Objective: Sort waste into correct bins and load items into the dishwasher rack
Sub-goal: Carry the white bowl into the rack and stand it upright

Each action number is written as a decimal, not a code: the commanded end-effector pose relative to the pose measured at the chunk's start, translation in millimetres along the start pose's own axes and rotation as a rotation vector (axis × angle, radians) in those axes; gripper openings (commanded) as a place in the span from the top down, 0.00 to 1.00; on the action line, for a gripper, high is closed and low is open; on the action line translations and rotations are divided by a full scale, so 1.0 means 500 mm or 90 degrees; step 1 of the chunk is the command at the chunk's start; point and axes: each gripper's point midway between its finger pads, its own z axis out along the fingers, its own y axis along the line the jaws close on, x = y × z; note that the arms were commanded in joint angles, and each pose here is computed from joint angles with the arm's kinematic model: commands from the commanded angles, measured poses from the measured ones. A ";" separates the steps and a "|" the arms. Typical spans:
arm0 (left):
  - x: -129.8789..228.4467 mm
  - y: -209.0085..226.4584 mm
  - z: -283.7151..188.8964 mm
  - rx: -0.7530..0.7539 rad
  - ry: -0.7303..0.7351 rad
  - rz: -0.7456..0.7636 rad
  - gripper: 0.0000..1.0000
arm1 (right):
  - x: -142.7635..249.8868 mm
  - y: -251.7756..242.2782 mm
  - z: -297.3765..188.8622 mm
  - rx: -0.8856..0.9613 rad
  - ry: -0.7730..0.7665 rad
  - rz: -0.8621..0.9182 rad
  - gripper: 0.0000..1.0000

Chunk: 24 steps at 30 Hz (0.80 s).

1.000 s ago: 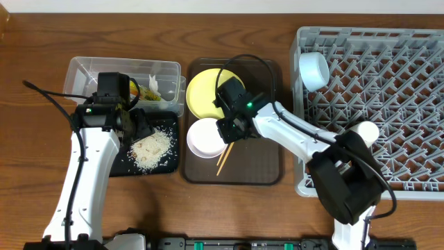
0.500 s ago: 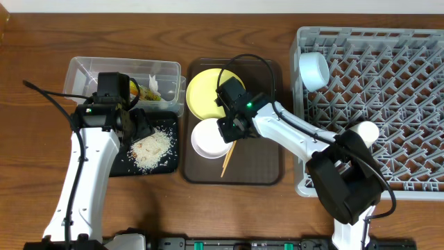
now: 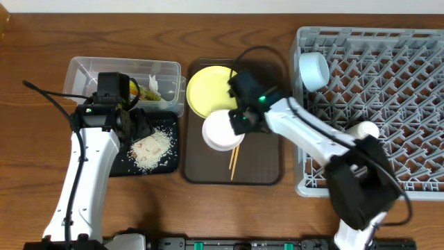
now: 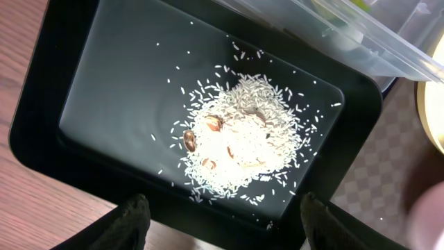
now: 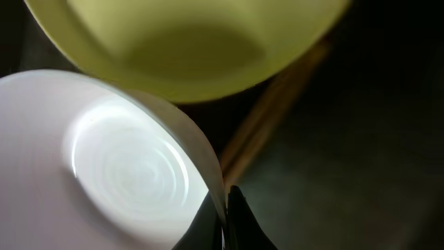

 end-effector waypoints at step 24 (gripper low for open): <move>-0.009 0.002 -0.008 0.001 -0.015 -0.008 0.27 | -0.212 -0.455 -0.457 0.532 -0.407 0.060 0.99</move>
